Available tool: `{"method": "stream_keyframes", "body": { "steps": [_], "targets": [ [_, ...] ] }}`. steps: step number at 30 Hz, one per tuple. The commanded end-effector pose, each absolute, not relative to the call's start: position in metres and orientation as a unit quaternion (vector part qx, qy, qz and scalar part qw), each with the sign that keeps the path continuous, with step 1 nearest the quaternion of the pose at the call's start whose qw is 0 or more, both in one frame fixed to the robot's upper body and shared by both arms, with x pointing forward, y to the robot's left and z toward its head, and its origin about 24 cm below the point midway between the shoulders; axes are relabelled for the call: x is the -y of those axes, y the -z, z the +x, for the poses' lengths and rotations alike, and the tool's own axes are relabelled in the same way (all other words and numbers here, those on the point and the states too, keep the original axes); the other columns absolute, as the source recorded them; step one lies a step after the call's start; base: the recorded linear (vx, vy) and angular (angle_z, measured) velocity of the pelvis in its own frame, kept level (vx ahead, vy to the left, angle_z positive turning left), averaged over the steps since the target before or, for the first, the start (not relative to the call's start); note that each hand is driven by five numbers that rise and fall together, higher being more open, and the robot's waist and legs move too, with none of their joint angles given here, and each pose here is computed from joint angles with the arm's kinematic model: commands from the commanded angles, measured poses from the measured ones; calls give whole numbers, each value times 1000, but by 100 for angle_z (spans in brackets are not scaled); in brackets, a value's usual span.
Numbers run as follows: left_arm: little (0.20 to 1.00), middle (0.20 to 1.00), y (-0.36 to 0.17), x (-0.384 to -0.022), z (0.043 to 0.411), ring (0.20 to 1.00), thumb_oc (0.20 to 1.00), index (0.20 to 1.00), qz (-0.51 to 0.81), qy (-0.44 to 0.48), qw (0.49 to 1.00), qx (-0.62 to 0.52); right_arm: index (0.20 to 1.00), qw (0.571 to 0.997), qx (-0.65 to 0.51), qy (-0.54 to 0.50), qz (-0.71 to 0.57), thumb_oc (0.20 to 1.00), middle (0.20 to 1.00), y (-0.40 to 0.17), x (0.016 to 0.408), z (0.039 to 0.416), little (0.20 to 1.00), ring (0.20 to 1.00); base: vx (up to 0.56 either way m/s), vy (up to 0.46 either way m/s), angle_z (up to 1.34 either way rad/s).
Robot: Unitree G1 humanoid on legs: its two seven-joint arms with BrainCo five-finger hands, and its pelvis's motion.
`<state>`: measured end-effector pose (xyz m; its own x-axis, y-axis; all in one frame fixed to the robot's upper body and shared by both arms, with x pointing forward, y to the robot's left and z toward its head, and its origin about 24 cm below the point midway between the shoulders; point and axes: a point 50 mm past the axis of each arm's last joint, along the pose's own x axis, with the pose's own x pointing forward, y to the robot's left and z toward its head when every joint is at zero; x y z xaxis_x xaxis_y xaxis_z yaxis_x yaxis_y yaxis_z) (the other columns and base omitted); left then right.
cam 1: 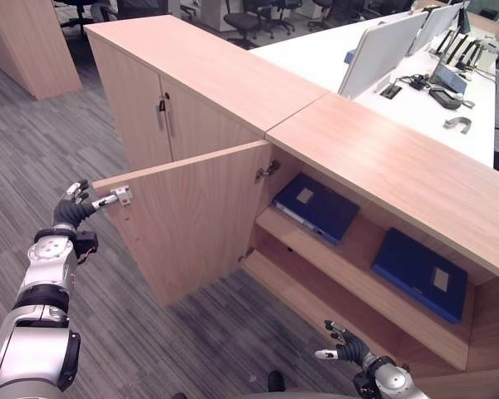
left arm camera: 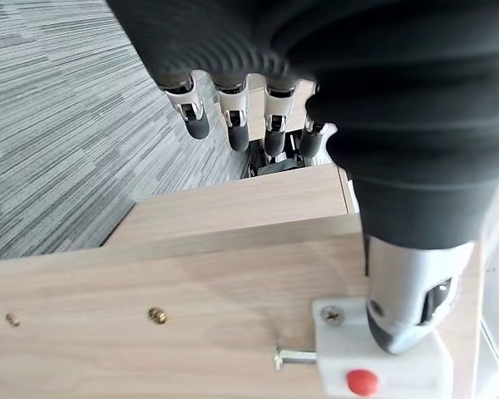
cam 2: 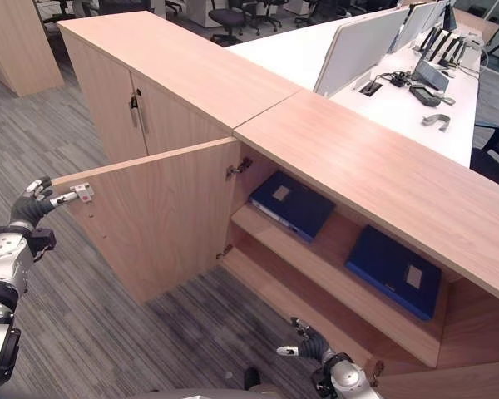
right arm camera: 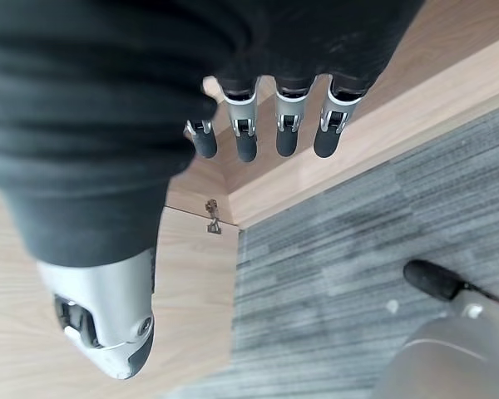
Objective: Put the empty folder in the office cabinet
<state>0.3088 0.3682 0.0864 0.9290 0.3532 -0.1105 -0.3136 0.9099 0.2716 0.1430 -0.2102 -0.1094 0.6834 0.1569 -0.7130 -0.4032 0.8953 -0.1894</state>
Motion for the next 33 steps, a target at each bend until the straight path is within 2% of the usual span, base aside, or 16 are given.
{"method": "stream_keyframes", "body": {
  "steps": [1, 8, 11, 18, 24, 33],
  "targets": [
    [1000, 1000, -95, -340, 332, 1000, 1000, 1000, 111, -132, 984, -38, 1000, 915, -313, -165, -195, 1000, 1000, 94, 209, 169, 1000, 1000, 0, 33, 2],
    [1000, 1000, -40, -294, 321, 1000, 1000, 1000, 106, -50, 988, -97, 1000, 913, -314, -158, -205, 1000, 1000, 94, 211, 172, 1000, 1000, -1, 24, 2],
    [1000, 1000, -11, -262, 309, 1000, 1000, 1000, 108, 17, 986, -126, 1000, 910, -323, -153, -212, 1000, 1000, 97, 213, 171, 1000, 1000, -12, 27, 2],
    [1000, 1000, 4, -217, 295, 1000, 1000, 1000, 106, 132, 977, -128, 1000, 907, -327, -149, -222, 1000, 1000, 97, 216, 170, 1000, 1000, -17, 26, 10],
    [1000, 1000, 7, -206, 277, 1000, 1000, 1000, 114, 206, 964, -127, 1000, 905, -332, -150, -219, 1000, 1000, 98, 219, 166, 1000, 1000, -9, 4, 1],
    [1000, 1000, 16, -207, 249, 1000, 1000, 1000, 115, 242, 953, -145, 1000, 914, -307, -141, -226, 1000, 1000, 88, 219, 187, 1000, 1000, -86, 1, -23]
  ]
}}
